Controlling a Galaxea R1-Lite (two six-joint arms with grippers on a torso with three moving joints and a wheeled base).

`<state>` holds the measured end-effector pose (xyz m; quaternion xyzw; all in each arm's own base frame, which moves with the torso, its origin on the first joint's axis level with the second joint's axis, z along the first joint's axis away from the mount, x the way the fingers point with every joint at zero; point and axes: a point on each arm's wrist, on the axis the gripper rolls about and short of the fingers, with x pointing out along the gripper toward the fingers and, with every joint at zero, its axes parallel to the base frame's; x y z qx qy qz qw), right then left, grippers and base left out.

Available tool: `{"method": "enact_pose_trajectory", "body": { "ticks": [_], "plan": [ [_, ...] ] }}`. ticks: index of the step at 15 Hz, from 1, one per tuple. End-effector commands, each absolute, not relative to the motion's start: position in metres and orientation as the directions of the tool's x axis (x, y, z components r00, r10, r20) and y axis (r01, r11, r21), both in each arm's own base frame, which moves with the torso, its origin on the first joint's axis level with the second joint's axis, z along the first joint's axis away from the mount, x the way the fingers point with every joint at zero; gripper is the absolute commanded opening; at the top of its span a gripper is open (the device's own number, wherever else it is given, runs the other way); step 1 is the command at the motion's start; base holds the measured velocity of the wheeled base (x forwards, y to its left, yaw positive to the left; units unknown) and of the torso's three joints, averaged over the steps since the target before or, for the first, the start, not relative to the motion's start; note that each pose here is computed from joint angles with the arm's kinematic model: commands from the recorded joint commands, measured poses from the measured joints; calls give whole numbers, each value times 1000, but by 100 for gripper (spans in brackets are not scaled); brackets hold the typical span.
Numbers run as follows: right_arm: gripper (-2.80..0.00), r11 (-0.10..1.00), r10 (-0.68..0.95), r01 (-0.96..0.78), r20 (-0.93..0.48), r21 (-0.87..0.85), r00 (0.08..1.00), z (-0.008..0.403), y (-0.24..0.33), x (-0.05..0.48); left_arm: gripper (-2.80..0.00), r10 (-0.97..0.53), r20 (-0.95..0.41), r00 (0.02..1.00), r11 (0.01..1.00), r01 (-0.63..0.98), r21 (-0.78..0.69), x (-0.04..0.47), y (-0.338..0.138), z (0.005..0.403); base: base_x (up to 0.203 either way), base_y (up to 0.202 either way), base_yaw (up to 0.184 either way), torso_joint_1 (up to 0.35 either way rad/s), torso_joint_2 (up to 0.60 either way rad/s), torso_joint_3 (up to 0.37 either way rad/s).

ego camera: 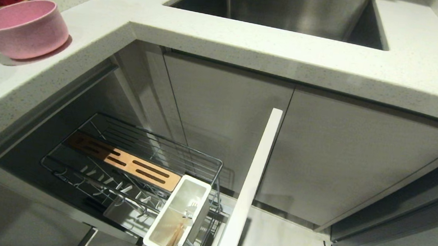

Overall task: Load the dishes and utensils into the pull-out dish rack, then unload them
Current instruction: Pick up the chopsticks and place it in the cupboard

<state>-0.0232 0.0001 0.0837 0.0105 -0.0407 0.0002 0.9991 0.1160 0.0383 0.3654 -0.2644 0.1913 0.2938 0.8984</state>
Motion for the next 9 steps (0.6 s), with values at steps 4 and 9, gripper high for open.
{"method": "enact_pose_trajectory", "body": {
  "ticks": [4,9],
  "plan": [
    [-280,1000,0,-1,57,21,998,77,0,-21,-280,429,-515,743,679,-640,-358,119,40,363,0,0,0,0,0,0],
    [-280,1000,0,-1,57,21,998,77,0,-21,-280,420,-510,751,683,-631,-367,120,40,362,0,0,0,0,0,0]
  ]
}}
